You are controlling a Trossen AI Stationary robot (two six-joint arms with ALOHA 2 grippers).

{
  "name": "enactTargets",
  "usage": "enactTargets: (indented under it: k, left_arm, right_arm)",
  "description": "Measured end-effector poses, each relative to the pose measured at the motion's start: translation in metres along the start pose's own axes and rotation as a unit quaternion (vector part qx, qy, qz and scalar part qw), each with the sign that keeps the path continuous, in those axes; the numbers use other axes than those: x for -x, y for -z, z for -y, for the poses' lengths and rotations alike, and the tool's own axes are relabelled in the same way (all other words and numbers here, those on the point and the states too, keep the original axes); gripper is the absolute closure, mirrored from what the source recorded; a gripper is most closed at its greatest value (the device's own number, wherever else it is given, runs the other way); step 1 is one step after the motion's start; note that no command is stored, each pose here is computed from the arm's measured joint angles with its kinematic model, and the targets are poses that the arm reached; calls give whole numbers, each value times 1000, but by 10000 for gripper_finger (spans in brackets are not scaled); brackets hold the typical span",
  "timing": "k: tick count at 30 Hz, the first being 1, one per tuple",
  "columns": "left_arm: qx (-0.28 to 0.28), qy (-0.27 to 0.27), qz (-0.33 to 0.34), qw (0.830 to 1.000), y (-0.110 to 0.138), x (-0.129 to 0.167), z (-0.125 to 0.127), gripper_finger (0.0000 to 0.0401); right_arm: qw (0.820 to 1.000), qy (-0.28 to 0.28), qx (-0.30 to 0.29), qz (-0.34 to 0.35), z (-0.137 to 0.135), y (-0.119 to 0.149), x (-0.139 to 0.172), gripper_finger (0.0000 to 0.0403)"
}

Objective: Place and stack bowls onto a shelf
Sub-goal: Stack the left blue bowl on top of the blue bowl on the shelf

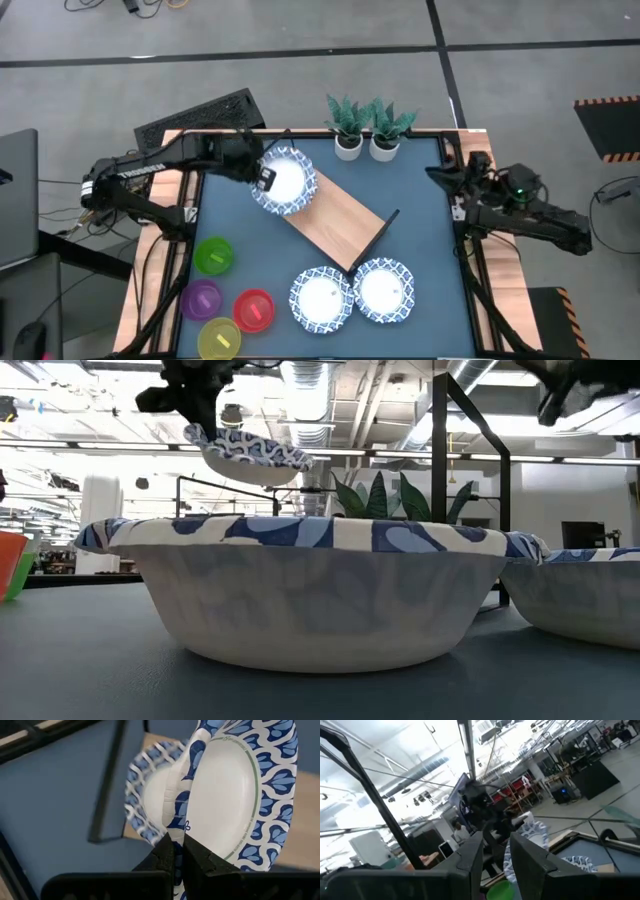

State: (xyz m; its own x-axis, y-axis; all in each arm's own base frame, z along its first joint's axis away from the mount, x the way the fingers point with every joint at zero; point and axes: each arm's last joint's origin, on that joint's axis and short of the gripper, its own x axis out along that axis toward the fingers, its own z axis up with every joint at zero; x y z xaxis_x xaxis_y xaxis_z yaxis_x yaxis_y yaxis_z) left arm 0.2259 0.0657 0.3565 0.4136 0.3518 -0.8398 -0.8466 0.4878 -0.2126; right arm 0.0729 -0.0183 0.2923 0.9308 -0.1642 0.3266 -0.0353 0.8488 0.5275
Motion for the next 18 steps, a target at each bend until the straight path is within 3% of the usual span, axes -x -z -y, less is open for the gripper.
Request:
enactTargets:
  k: [6, 9, 15, 18]
  left_arm:
    - [47, 46, 5, 998, -16, -3, -5, 401]
    - [103, 54, 9, 993, -18, -3, -5, 401]
    - [264, 48, 5, 963, -15, -3, -3, 401]
    - [311, 50, -1, 949, -13, -2, 0, 401]
  right_arm:
    - [1000, -3, 7, 5, -21, -32, -14, 280]
    - [1000, 1, 22, 1, -27, -42, -23, 280]
    - [999, 21, 40, -30, -27, -43, -34, 280]
    - [998, 27, 39, -40, -24, -41, -38, 280]
